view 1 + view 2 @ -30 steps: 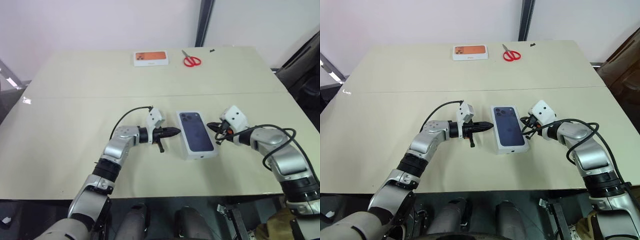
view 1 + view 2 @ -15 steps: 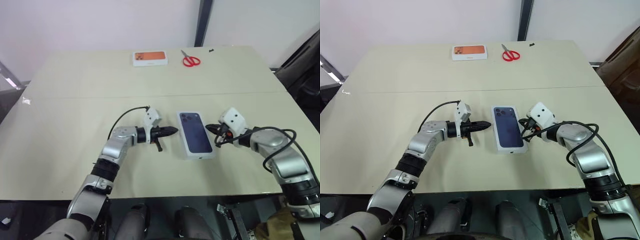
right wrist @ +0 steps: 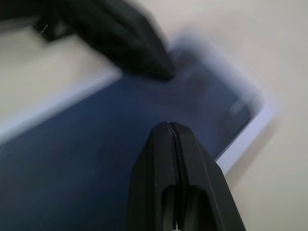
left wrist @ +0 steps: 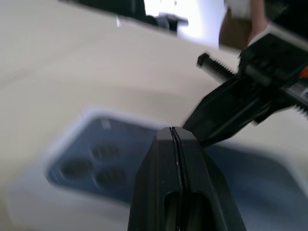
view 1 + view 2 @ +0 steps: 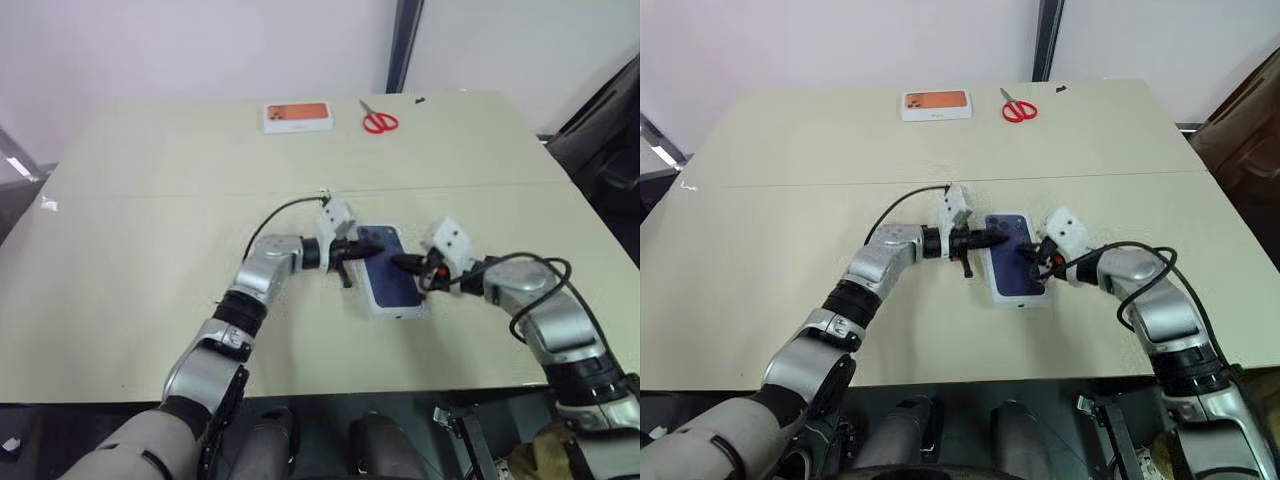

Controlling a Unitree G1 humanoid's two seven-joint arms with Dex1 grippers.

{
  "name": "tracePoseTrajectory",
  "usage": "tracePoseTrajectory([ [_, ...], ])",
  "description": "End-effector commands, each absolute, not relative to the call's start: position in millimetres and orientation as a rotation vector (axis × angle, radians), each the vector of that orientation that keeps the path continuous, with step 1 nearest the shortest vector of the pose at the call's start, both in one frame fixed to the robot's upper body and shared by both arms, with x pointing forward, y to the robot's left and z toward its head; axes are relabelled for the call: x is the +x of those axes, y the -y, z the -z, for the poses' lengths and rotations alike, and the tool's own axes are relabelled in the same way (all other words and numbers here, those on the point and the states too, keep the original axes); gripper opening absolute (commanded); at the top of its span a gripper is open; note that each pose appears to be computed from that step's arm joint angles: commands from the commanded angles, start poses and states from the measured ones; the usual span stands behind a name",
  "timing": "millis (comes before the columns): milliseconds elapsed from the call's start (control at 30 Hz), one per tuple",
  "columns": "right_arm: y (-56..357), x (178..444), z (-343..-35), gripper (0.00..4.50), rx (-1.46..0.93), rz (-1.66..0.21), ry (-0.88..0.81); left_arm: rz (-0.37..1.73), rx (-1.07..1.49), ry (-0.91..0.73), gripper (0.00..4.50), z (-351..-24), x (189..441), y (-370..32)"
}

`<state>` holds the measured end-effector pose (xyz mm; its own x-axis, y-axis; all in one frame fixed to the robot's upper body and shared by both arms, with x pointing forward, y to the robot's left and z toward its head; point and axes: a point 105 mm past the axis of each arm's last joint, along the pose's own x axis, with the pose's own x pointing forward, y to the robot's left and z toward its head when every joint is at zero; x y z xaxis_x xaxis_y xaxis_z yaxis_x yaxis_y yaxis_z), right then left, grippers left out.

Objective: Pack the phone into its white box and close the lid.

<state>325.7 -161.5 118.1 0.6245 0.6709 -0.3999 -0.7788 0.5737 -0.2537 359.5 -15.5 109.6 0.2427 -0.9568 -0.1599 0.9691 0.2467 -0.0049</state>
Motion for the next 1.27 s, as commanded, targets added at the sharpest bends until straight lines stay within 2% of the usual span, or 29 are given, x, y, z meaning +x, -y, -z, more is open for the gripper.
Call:
tracePoseTrajectory([
  [33, 171, 322, -100, 0.03, -0.497, -0.832, -0.340, 1.342, 0.221, -0.211, 0.00, -81, 351, 6],
  [100, 175, 325, -100, 0.03, -0.506, -0.801, -0.333, 1.324, 0.231, -0.221, 0.00, -74, 351, 0],
  [200, 174, 331, -109, 0.03, -0.474, -0.782, -0.306, 1.303, 0.153, -0.214, 0.00, -81, 354, -3],
  [267, 170, 332, -118, 0.03, -0.329, -0.801, -0.315, 1.289, 0.076, -0.211, 0.00, -90, 358, -6],
  [300, 169, 333, -124, 0.26, -0.286, -0.806, -0.306, 1.279, 0.043, -0.191, 0.26, -97, 360, -8],
  [367, 168, 336, -140, 0.84, -0.262, -0.804, -0.249, 1.300, 0.032, -0.131, 0.82, -113, 357, -13],
  [467, 169, 335, -161, 2.38, -0.244, -0.808, -0.173, 1.291, 0.046, -0.049, 2.30, -134, 351, -33],
  [567, 182, 325, -160, 3.85, -0.232, -0.812, -0.180, 1.219, 0.091, -0.047, 3.74, -137, 349, -70],
  [600, 186, 321, -159, 4.47, -0.232, -0.810, -0.182, 1.194, 0.089, -0.059, 4.36, -135, 348, -83],
  [733, 200, 304, -155, 4.49, -0.217, -0.817, -0.206, 1.062, 0.121, -0.154, 4.44, -115, 344, -145],
  [833, 213, 294, -158, 4.49, -0.238, -0.795, -0.186, 0.994, 0.136, -0.176, 4.44, -115, 335, -177],
  [1067, 236, 266, -143, 4.49, -0.407, -0.806, -0.202, 0.882, 0.114, -0.195, 4.44, -113, 317, -219],
  [1267, 247, 264, -144, 4.49, -0.399, -0.783, -0.210, 0.809, 0.116, -0.233, 4.44, -109, 307, -244],
])
